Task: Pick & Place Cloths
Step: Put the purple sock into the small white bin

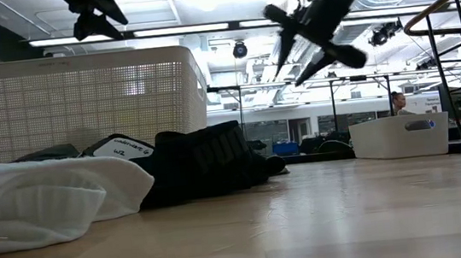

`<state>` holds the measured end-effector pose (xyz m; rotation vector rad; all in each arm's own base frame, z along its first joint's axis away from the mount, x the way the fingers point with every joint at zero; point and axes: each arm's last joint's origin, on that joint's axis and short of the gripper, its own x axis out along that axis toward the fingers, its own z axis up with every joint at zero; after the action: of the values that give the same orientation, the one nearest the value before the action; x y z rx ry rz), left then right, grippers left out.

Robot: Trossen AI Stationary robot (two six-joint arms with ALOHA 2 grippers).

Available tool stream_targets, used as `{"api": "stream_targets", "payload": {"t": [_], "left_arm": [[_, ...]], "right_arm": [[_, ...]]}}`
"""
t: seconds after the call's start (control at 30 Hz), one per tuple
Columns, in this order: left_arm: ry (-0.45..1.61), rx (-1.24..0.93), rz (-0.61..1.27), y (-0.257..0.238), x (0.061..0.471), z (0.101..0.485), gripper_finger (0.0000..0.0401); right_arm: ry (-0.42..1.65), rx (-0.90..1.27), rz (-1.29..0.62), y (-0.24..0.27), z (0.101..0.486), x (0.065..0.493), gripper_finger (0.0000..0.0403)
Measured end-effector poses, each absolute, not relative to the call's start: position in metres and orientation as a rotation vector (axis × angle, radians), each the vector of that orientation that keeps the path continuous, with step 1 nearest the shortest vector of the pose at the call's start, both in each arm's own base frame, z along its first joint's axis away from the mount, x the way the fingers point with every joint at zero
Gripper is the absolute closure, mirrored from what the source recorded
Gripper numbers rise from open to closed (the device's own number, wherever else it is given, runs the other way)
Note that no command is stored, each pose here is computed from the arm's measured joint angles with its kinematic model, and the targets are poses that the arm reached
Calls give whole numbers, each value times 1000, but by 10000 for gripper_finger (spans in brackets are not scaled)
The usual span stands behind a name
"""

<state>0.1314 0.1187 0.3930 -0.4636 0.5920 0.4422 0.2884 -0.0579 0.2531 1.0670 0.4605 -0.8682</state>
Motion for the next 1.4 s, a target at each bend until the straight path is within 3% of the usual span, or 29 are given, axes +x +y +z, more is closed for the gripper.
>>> {"api": "stream_targets", "payload": {"t": [0.33, 0.53, 0.83, 1.13, 1.4], "left_arm": [[598, -467, 442, 118, 131, 392, 199], [597, -467, 442, 118, 131, 393, 199], [597, -467, 442, 118, 131, 393, 199], [620, -481, 442, 117, 130, 391, 199], [620, -481, 442, 117, 130, 391, 199]], "right_arm": [[436, 1094, -650, -59, 239, 321, 230], [439, 987, -581, -56, 257, 339, 238], [656, 898, -741, -64, 262, 371, 244], [738, 906, -898, -70, 235, 387, 244], [836, 867, -905, -58, 211, 393, 244]]}}
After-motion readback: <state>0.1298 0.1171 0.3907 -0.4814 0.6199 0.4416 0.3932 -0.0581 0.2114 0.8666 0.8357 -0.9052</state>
